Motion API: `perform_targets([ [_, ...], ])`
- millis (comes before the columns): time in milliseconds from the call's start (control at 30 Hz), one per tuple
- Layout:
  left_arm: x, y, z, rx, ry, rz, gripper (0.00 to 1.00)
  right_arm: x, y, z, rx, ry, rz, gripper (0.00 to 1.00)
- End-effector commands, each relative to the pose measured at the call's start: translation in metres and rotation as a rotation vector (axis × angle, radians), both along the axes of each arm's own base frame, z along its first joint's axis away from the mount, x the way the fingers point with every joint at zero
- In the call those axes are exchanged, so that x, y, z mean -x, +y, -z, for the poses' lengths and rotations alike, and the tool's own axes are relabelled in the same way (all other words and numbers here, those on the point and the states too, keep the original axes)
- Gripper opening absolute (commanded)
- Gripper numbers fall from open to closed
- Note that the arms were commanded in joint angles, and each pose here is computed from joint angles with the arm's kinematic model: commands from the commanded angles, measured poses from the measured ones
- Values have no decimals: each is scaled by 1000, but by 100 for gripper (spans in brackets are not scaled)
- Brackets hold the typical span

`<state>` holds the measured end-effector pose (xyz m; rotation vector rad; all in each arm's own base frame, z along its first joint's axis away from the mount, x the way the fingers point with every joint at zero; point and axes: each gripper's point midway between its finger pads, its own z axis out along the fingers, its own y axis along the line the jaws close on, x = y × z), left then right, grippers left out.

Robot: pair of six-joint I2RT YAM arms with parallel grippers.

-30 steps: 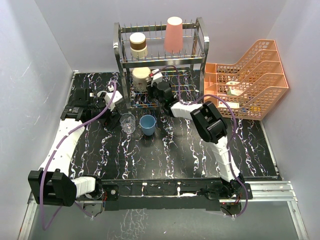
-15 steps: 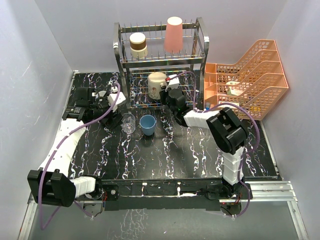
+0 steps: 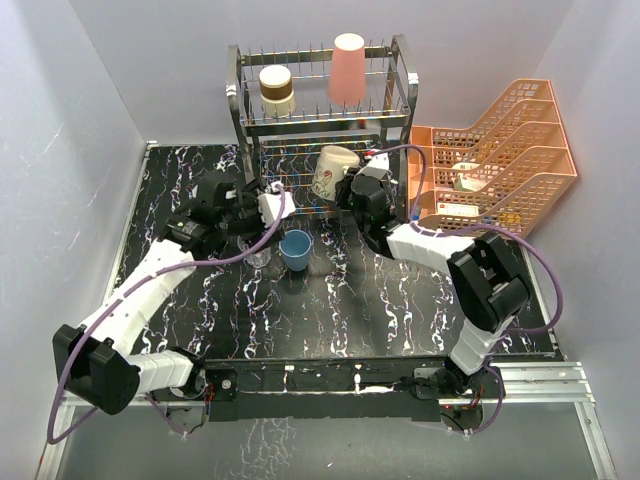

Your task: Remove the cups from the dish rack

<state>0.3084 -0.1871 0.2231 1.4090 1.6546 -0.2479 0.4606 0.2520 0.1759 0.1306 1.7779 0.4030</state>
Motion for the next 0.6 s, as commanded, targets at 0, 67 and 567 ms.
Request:
perform_targets([
  [0, -26, -8, -5, -49, -177, -26, 82, 5, -2, -114, -357, -185, 49, 8],
  [67, -35, -13, -2, -58, -201, -35, 83, 12, -1, -124, -395, -172, 33, 8],
  [567, -15, -92, -15, 176, -352, 268, 86, 108, -33, -122, -708, 64, 11, 8],
])
